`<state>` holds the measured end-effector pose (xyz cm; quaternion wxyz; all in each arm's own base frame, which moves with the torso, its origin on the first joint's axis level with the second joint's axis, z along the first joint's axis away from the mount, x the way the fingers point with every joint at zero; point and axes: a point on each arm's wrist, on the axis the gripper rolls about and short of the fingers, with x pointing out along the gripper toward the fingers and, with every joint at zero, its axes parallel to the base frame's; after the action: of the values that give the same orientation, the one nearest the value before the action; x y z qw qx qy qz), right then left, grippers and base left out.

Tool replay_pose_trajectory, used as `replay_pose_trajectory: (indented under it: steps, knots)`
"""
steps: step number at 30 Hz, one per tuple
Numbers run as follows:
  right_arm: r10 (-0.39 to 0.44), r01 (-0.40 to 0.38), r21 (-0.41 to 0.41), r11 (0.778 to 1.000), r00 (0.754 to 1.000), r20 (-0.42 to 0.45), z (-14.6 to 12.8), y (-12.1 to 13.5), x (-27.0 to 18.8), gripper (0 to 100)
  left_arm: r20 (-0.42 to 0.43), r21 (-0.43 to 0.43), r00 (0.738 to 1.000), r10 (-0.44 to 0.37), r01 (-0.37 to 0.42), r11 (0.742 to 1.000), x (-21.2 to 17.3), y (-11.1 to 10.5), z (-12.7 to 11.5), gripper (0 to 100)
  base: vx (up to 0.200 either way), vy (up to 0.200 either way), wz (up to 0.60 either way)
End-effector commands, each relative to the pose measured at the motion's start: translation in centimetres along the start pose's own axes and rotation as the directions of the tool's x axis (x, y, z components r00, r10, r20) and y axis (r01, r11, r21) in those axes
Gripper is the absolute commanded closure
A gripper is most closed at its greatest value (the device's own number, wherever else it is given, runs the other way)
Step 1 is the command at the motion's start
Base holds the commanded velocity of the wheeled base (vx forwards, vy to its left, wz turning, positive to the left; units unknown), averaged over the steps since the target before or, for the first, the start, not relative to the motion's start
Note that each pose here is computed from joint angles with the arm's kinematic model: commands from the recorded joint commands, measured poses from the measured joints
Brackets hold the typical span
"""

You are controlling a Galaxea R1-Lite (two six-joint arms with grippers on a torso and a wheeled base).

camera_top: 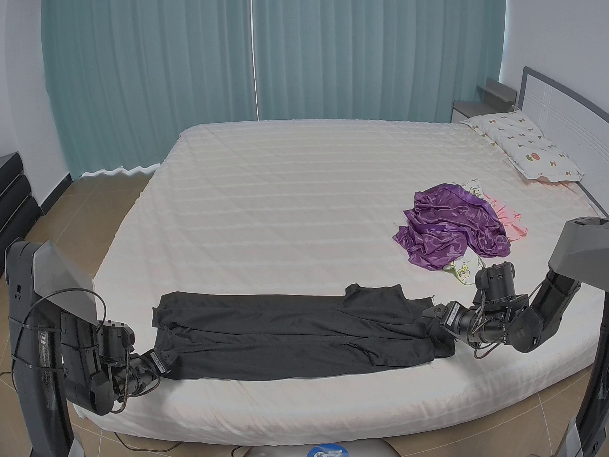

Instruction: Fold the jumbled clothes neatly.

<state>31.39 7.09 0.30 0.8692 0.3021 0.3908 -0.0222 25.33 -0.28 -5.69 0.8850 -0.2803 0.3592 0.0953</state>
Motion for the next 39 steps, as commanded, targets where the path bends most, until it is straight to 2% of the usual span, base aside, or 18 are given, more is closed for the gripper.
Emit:
replay_pose_trajectory:
  steps: [1, 6, 25, 33, 39]
  knots:
    - [0.002, -0.002, 0.003, 1.0, 1.0, -0.001, 0.1, -0.1, 0.1, 0, -0.007, 0.0, 1.0, 0.009, -0.009, 1.0, 0.0, 0.1, -0.2, 100, 0.0, 0.0, 0.0]
    - [0.008, -0.008, 0.003, 1.0, 1.0, 0.005, 0.3, 0.1, 0.1, 0, 0.012, -0.009, 0.998, 0.063, -0.062, 0.998, 0.2, 0.6, -0.3, 100, 0.0, 0.0, 0.0]
    - [0.0, 0.0, -0.002, 1.0, 1.0, 0.005, 0.2, 0.1, 0.1, 0, 0.04, -0.046, 0.994, 0.097, -0.095, 0.994, -0.8, 1.7, 0.6, 100, 0.0, 0.0, 0.0]
    - [-0.002, 0.002, -0.001, 1.0, 1.0, 0.007, 0.2, 0.1, 0.1, 0, 0.024, -0.016, 0.992, 0.121, -0.121, 0.993, -1.5, 2.2, 0.4, 100, 0.0, 0.0, 0.0]
    - [-0.001, 0.001, -0.001, 1.0, 1.0, 0.004, 0.2, 0.0, 0.1, 0, 0.044, -0.007, 0.986, 0.161, -0.161, 0.987, -1.3, 2.8, 0.6, 100, 0.0, 0.0, 0.0]
